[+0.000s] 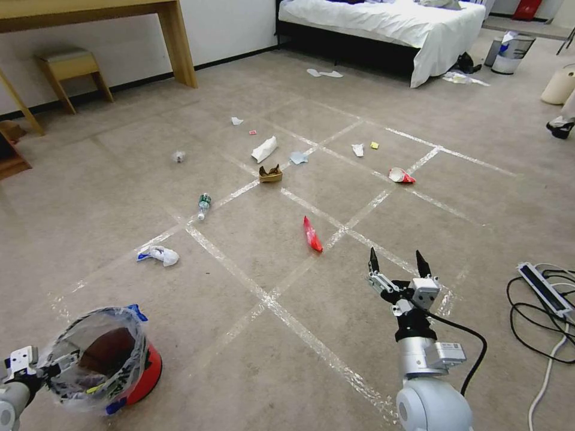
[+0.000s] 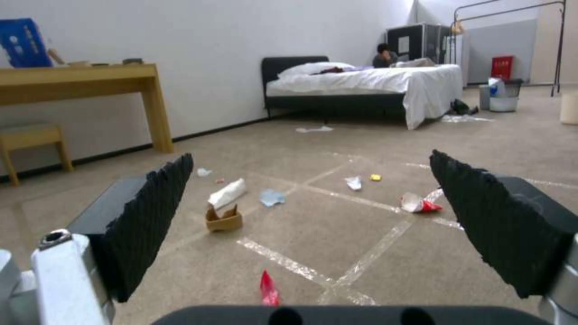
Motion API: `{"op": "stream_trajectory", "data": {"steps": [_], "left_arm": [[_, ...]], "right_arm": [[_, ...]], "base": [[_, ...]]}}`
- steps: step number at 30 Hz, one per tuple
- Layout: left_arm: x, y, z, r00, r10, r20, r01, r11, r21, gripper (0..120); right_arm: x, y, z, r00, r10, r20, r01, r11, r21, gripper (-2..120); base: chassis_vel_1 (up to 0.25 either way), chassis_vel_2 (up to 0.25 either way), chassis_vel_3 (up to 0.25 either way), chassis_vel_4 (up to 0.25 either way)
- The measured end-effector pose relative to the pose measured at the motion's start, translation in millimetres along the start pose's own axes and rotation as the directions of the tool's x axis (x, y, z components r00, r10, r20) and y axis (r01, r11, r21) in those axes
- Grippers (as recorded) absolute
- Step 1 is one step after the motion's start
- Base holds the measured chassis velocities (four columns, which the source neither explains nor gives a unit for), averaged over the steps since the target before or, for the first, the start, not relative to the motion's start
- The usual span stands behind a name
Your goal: Pick up the trash bin and place the garbage on the floor into it.
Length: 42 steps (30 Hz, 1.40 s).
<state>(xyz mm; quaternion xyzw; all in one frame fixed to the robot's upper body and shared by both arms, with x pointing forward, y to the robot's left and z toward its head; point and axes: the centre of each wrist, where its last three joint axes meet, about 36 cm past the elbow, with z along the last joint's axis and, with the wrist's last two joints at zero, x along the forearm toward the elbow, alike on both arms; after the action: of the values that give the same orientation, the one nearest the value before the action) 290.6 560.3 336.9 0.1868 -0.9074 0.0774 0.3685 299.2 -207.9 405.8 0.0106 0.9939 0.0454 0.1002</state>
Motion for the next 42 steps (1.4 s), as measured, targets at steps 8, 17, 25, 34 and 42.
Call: {"op": "stream_trajectory", "data": {"steps": [8,17,25,34,42], "left_arm": [[-2.9,5.2,3.0,1.0,0.003,-0.009,-0.003,1.0,-0.005,81],[-4.5,10.0,5.4,1.0,0.008,-0.012,-0.008,1.0,-0.025,50],[-1.7,5.3,4.3,1.0,0.025,-0.013,-0.025,0.998,-0.049,22],[0.4,-0.9,2.8,0.999,0.045,-0.005,-0.046,0.998,-0.051,4],[21.7,-20.1,0.7,0.995,0.072,0.064,-0.072,0.997,0.001,1]], "right_arm": [[0.6,-0.2,0.2,1.0,0.002,0.002,-0.002,1.0,0.0,100],[0.6,0.1,0.4,1.0,0.004,0.004,-0.004,1.0,-0.001,100],[0.9,0.1,1.7,1.0,0.006,0.005,-0.006,1.0,-0.002,100],[1.2,-1.6,1.7,1.0,0.008,0.008,-0.009,1.0,0.002,100],[-1.2,-2.8,-2.4,1.0,0.006,0.017,-0.006,1.0,0.0,100]], "base": [[0.0,0.0,0.0,0.0],[0.0,0.0,0.0,0.0],[0.0,0.0,0.0,0.0],[0.0,0.0,0.0,0.0],[0.0,0.0,0.0,0.0]]}}
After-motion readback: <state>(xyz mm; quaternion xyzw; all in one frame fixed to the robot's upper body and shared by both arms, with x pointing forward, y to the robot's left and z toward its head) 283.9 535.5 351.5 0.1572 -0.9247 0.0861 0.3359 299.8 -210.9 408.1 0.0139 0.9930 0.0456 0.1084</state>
